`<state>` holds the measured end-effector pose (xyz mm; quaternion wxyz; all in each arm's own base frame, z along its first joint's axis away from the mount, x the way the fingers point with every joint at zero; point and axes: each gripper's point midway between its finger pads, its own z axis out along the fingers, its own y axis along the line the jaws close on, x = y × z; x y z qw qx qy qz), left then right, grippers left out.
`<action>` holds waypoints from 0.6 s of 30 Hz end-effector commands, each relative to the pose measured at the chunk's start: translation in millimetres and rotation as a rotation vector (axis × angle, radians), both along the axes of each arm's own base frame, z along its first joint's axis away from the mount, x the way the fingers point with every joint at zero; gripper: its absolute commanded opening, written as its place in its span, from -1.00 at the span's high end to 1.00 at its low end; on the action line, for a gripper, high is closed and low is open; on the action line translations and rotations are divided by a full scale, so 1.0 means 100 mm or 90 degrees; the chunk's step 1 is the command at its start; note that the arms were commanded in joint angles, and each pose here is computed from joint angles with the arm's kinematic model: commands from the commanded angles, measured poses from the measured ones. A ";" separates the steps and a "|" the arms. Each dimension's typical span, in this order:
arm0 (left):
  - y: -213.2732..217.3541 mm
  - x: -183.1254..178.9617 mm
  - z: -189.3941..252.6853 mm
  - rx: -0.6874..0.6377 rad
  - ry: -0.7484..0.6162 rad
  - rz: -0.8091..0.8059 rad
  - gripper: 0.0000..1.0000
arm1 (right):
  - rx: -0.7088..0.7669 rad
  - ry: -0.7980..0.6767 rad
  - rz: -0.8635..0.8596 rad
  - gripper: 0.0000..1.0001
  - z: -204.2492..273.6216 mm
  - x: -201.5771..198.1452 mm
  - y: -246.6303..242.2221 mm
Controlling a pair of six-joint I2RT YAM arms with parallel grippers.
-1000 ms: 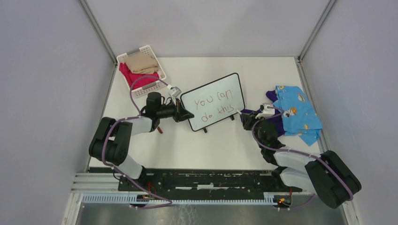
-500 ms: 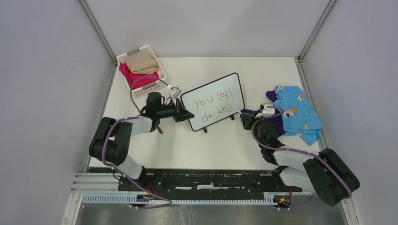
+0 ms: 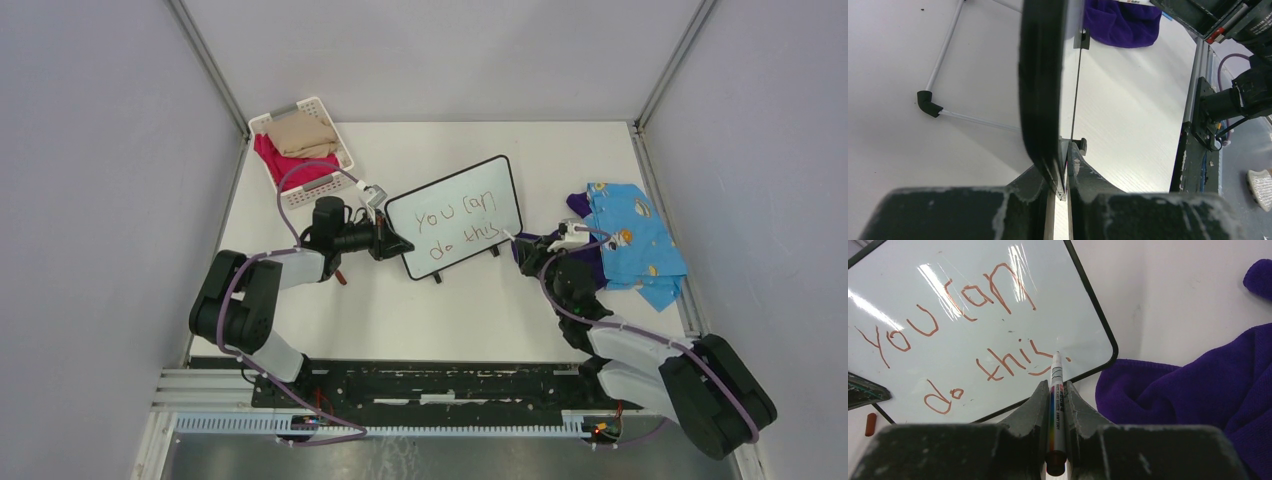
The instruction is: Write a sentence on the whiteboard
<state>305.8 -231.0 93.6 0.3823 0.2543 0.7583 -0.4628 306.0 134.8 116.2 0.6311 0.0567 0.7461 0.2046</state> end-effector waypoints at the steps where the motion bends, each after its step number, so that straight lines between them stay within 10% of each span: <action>1: 0.18 0.03 -0.41 0.098 0.027 0.062 0.96 | 0.021 -0.029 0.003 1.00 0.20 -0.02 0.00; 9: 0.19 0.06 -0.39 0.100 0.025 0.072 0.92 | 0.027 -0.052 0.014 1.00 0.36 -0.23 -0.09; 18: 0.25 0.11 -0.21 0.110 0.003 0.103 0.19 | 0.000 -0.071 0.027 1.00 0.48 -0.43 -0.19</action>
